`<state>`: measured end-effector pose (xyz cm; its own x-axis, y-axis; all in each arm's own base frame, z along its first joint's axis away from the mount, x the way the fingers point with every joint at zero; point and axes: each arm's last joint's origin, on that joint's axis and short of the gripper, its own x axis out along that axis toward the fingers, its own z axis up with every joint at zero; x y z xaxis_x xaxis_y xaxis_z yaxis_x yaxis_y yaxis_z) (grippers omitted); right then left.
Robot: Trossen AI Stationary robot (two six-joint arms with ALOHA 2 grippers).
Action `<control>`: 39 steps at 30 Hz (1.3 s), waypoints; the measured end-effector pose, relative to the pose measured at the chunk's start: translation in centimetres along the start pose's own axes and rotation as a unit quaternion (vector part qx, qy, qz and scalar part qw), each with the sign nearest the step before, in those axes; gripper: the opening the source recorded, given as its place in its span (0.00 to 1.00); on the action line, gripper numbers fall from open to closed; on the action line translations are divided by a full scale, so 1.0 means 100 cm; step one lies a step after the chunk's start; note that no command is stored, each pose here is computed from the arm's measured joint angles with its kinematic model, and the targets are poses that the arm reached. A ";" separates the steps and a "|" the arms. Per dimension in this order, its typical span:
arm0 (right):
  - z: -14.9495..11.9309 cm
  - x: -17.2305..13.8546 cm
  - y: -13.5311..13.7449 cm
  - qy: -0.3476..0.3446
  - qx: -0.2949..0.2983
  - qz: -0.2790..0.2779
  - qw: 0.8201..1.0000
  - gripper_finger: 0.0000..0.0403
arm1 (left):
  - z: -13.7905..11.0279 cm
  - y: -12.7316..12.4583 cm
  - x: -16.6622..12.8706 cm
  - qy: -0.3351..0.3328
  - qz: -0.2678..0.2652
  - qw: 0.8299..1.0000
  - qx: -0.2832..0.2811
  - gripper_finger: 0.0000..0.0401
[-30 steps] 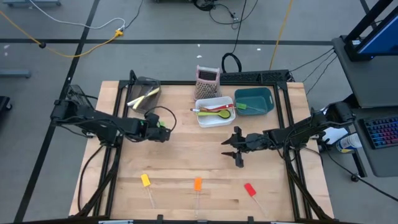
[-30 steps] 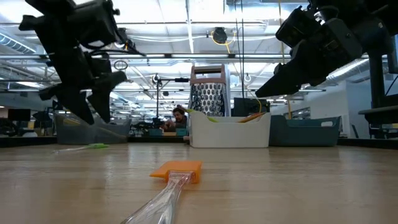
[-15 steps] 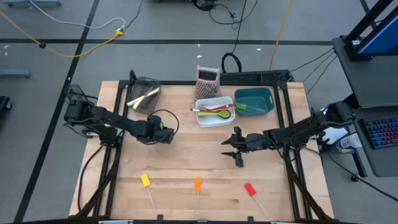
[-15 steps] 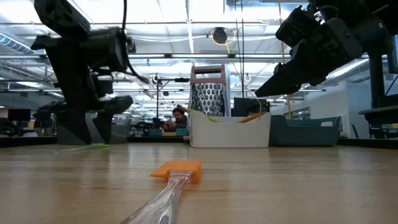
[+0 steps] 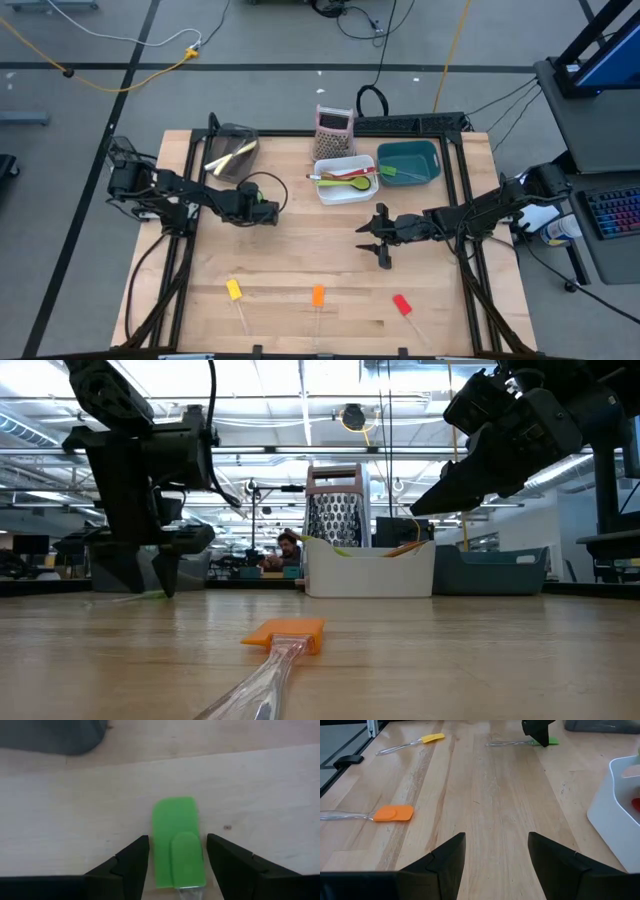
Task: Pick & Place Kitchen Items
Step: Put the green spatula into the blue bin
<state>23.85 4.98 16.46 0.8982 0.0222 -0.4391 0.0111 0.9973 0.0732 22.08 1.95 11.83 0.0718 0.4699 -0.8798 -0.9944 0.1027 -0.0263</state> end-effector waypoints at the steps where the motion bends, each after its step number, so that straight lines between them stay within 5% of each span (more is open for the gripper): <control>1: 0.000 0.000 0.000 0.000 0.000 0.000 1.000 0.52 | 0.000 0.000 0.000 0.004 -0.001 1.000 0.000 0.49; 11: 0.000 0.000 0.000 0.000 0.000 0.000 1.000 0.52 | 0.000 -0.003 0.000 0.001 -0.016 1.000 0.012 0.16; 22: 0.000 0.000 0.000 0.000 0.000 0.000 1.000 0.52 | -0.006 -0.006 -0.004 -0.014 -0.034 0.999 0.036 0.17; 33: 0.002 0.000 0.000 -0.010 0.002 0.002 1.000 0.52 | -0.007 -0.029 -0.020 -0.042 -0.158 0.984 0.075 0.01; 39: 0.002 0.000 0.000 -0.011 0.002 0.002 1.000 0.52 | -0.004 -0.026 -0.017 -0.032 -0.143 0.981 0.125 0.07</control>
<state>23.94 5.00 16.65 0.9077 0.0243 -0.4189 0.0096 0.9969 0.0785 24.56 0.51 13.17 0.3573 0.4448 -0.8213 -0.8835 0.4463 -0.1427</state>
